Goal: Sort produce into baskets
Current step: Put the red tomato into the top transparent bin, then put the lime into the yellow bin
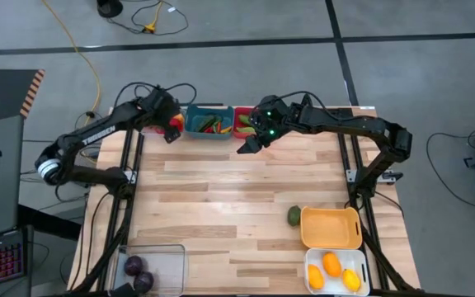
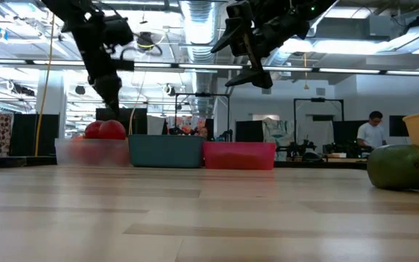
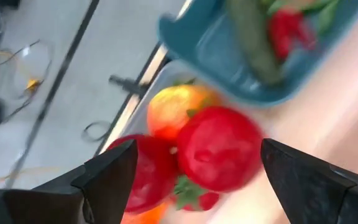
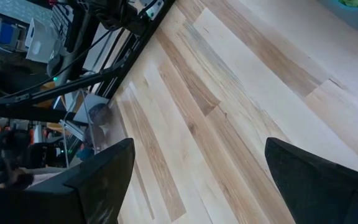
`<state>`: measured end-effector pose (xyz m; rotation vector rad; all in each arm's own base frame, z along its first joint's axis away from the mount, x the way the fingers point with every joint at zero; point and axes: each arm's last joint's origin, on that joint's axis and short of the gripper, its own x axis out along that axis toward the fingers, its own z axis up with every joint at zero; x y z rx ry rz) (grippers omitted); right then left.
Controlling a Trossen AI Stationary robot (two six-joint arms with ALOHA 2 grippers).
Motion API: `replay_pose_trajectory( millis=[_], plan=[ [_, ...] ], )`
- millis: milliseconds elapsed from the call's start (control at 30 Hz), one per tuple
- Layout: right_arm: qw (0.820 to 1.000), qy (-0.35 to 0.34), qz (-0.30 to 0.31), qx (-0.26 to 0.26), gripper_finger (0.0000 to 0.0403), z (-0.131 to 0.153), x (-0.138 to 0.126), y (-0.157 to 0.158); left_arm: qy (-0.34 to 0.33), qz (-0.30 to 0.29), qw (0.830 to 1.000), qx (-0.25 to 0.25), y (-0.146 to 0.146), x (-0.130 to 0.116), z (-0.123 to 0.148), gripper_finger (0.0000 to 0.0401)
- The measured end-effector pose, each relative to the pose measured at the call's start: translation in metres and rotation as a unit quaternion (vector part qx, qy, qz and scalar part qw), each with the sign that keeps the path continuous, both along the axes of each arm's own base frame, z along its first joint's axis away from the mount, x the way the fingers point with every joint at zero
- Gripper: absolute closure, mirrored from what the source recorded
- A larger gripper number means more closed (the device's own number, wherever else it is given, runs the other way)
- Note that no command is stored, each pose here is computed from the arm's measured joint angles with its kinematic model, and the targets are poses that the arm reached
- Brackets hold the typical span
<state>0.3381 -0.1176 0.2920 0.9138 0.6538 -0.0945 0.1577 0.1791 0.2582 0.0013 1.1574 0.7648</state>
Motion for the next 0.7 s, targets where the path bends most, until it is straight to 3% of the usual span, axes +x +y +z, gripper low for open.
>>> replay_pose_trajectory(
  millis=[167,333,400,533,700],
  plan=[
    [1.0,0.002,0.0,0.001,0.0017,0.0,0.0,0.0,-0.141,-0.056,0.988,-0.039,-0.021,-0.009,0.027,0.0074],
    [1.0,0.006,0.0,0.002,0.0017,-0.001,-0.001,0.0,-0.284,-0.127,0.945,-0.099,-0.051,-0.018,0.053,0.0074],
    [1.0,0.007,0.0,0.002,0.0017,-0.001,-0.001,0.0,-0.306,-0.139,0.937,-0.096,-0.061,-0.024,0.061,0.0074],
    [1.0,0.023,0.014,-0.005,0.0017,-0.004,-0.003,0.002,-0.318,-0.132,0.935,-0.08,-0.078,-0.033,0.069,0.0074],
    [0.996,0.056,0.057,-0.034,0.0017,-0.011,-0.009,0.007,-0.353,-0.137,0.919,-0.108,-0.101,-0.037,0.057,0.0108]
  ],
)
